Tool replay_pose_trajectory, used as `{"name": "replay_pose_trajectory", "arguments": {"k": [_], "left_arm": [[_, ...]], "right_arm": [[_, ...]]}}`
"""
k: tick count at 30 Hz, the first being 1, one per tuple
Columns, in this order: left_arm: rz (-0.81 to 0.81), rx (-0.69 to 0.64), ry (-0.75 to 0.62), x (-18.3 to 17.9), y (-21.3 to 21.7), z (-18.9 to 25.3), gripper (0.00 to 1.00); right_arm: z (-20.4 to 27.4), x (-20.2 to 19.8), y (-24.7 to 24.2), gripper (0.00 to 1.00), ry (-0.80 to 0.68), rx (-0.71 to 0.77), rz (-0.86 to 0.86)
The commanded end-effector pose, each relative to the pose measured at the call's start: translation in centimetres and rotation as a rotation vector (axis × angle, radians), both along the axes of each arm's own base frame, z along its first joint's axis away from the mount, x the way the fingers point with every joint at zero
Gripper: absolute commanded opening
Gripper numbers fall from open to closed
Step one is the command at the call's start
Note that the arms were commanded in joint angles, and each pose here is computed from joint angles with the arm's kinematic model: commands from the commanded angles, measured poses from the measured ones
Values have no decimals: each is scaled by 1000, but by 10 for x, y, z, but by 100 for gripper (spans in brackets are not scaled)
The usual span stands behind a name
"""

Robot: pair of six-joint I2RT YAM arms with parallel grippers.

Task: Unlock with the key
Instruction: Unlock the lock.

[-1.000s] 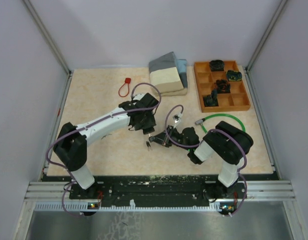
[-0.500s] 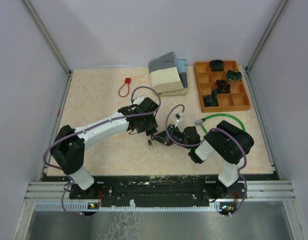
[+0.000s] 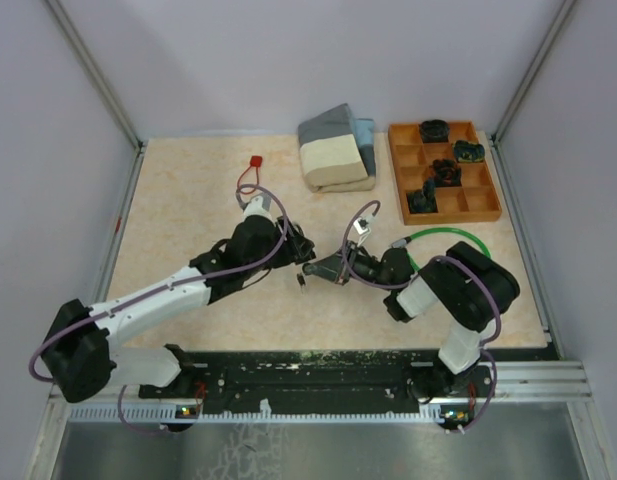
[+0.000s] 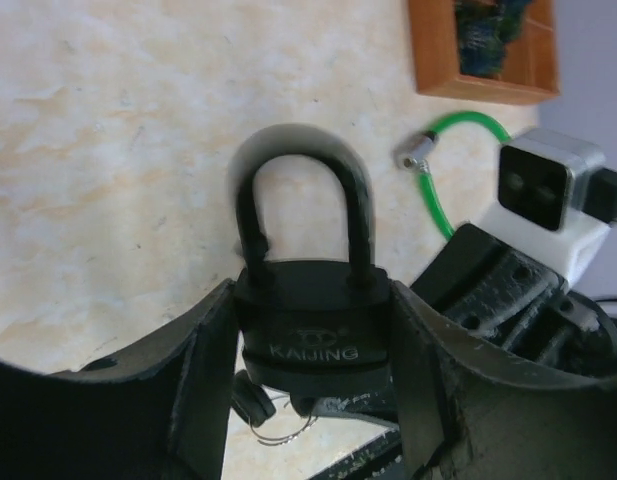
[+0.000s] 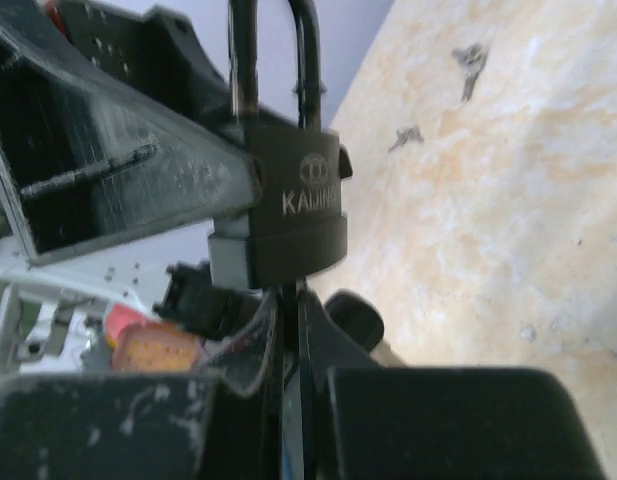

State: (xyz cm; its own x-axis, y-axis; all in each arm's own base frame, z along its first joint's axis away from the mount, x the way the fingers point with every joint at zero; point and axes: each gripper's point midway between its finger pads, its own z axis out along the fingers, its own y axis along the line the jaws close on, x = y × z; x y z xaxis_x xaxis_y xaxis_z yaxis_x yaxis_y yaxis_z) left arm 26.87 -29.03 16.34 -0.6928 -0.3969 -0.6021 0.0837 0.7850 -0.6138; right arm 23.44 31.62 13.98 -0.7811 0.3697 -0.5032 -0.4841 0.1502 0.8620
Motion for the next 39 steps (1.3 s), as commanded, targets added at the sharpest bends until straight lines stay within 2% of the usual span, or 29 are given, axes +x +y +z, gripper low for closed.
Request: {"name": "replay_pose_trajectory", "arguments": {"k": [1,7,12,13,19,24,32,35,39], "left_arm": [[-387,-245,-167,-57,-51,56,0],[-571,-354,-289,-86,-59,74,0],[-575,-348,-348,-85,-55,76,0],[-558,-326,-350,-81,-53,74,0],[-475,-168,-407,-57,-31,74,0],[-425,-69,-415,-40,-17,72,0],[-357,-93,-399,-18,10,74,0],[-397,-113,-409,-21,11,76,0],[-528,-160,-451,-39,5,85,0]], "right_arm": [[92,32,-13,0,-198,223,-111],[100,28,-13,0,-174,256,-85],[94,25,-10,0,-175,229,-60],[102,21,-11,1,-206,229,-51],[91,15,-15,25,-280,130,-46],[87,9,-20,35,-351,56,-25],[83,-4,-22,49,-451,-37,51],[85,-2,-28,50,-471,-49,41],[91,7,-38,50,-495,-49,32]]}}
